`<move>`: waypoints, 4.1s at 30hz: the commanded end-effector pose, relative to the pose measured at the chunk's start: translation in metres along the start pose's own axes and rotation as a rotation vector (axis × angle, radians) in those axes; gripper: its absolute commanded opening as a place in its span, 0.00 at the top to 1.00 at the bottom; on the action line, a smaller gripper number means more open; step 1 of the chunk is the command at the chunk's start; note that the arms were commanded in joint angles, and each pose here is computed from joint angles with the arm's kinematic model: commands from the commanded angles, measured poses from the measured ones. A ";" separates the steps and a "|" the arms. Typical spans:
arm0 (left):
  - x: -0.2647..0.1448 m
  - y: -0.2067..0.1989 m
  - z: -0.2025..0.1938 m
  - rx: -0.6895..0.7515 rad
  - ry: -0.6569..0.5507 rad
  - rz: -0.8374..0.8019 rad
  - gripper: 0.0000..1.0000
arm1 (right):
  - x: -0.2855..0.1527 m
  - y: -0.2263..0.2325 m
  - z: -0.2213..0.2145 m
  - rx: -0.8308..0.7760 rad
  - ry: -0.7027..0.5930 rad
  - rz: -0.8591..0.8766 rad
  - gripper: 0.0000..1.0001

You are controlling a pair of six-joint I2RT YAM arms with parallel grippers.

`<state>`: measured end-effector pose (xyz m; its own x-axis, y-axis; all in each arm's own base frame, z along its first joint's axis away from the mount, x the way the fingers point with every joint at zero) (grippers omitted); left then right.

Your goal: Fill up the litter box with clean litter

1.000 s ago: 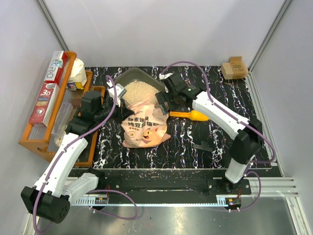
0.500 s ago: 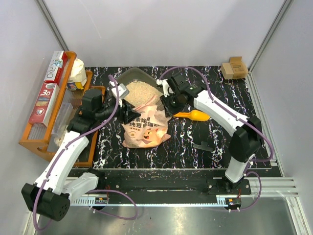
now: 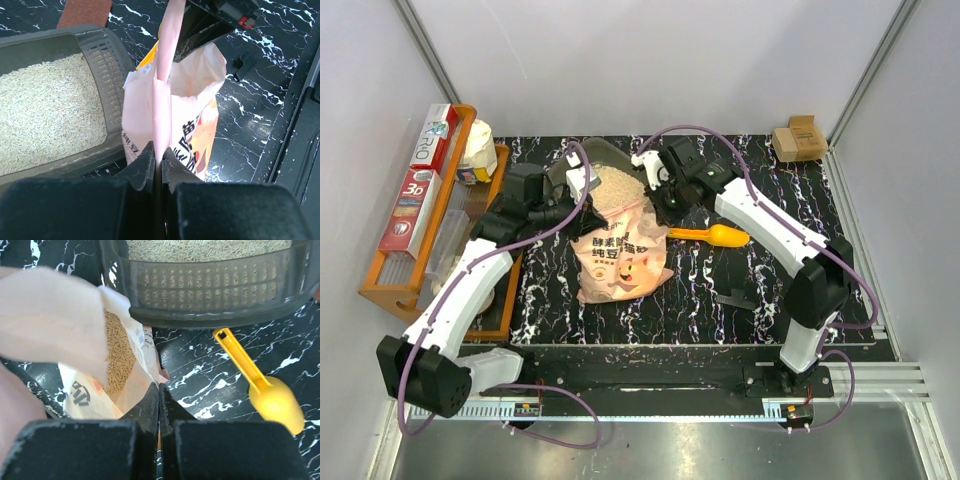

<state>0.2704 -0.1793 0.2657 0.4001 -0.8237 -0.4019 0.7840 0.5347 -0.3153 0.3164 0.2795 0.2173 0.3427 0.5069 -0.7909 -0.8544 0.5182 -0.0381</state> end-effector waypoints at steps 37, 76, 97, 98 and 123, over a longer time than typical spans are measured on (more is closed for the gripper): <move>-0.047 -0.042 0.043 0.064 -0.299 0.025 1.00 | -0.026 0.007 0.019 0.136 -0.005 -0.018 0.28; -0.049 -0.029 0.044 0.056 -0.317 0.108 1.00 | -0.039 -0.038 -0.103 0.432 0.405 -0.395 0.05; -0.047 -0.036 0.055 0.031 -0.334 0.056 0.25 | -0.103 -0.037 0.038 0.107 -0.196 0.059 0.00; -0.046 -0.036 0.059 0.006 -0.344 0.056 0.19 | -0.108 -0.048 0.034 0.102 -0.226 0.052 0.00; -0.054 -0.002 0.103 -0.054 -0.441 0.166 0.01 | 0.073 -0.135 -0.124 -0.588 0.052 0.235 0.19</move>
<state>0.2928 -0.1561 0.3591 0.6943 -0.7102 -0.1169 0.6514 0.6891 -0.3177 0.3763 0.1480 0.1071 0.0631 0.5420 -0.8380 -0.9969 0.0742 -0.0270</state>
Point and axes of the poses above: each gripper's point midway between its finger pads, its own x axis out along the fingers, its own y axis along the line the jaws close on, z = x × y, the point moved 3 cm from there along -x, back along the fingers, and after that the axes turned 14 degrees about -x, right-handed, at the moved point
